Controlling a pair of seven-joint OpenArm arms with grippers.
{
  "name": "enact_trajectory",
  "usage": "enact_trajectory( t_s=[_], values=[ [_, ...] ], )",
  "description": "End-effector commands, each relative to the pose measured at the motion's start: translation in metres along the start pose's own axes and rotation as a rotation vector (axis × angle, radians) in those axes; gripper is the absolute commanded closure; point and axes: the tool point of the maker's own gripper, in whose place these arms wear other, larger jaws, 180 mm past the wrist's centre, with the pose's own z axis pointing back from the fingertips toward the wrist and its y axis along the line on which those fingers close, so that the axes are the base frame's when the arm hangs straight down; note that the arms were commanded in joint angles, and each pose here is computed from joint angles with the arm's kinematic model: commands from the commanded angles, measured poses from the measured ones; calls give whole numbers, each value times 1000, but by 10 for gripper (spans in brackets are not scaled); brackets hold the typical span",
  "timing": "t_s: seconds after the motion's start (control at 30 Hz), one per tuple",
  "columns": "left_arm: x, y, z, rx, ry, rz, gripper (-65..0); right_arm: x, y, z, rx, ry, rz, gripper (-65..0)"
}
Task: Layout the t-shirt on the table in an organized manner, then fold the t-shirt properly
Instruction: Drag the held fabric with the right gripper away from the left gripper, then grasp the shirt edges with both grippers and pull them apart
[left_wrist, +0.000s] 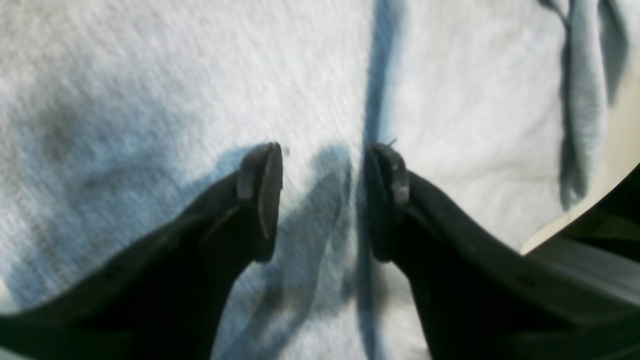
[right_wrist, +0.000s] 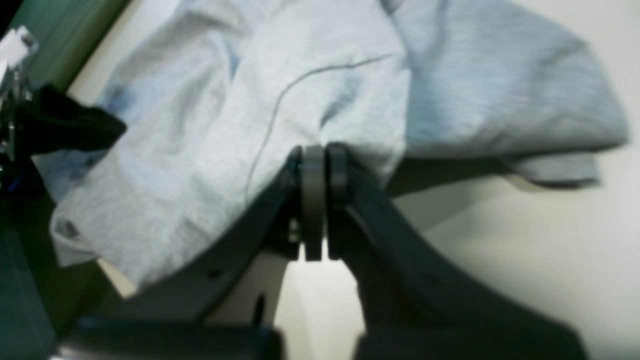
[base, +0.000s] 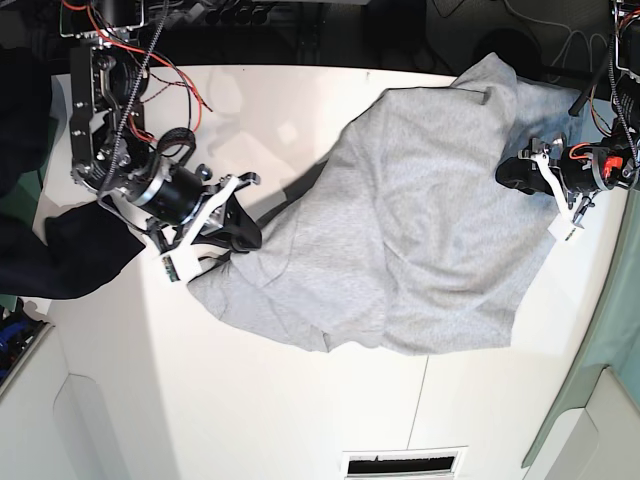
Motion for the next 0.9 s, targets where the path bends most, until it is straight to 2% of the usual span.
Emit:
enact_trajectory(
  t_s=[0.0, 0.1, 0.23, 0.4, 0.53, 0.57, 0.63, 0.67, 0.7, 0.87],
  values=[
    [8, 8, 8, 23, -7, -25, -302, 19, -3, 15, -4, -71, 5, 0],
    [8, 7, 8, 23, -8, -24, -302, 21, -16, 50, -47, -98, -2, 0],
    [8, 7, 8, 23, -6, -24, -302, -2, -39, 93, -116, -30, -30, 0],
    [8, 7, 8, 23, -6, -24, -302, -47, -68, 153, -238, 32, -145, 0],
    [9, 7, 8, 22, -13, -24, -302, -80, -66, 179, -262, 80, -235, 0],
    [11, 7, 8, 22, -19, -24, -302, -84, -64, 181, -261, 87, -242, -26],
    [13, 7, 8, 22, -27, -25, -301, -82, -64, 180, -260, 80, -242, -225],
    [13, 7, 8, 23, -27, -25, -302, -77, -65, 178, -258, 62, -239, -303],
    [13, 7, 8, 23, -27, -26, -302, -71, -67, 176, -257, 42, -231, -348],
    [31, 9, 17, 4, -80, -11, -301, -19, -77, 158, -241, -80, -168, -355]
  ],
)
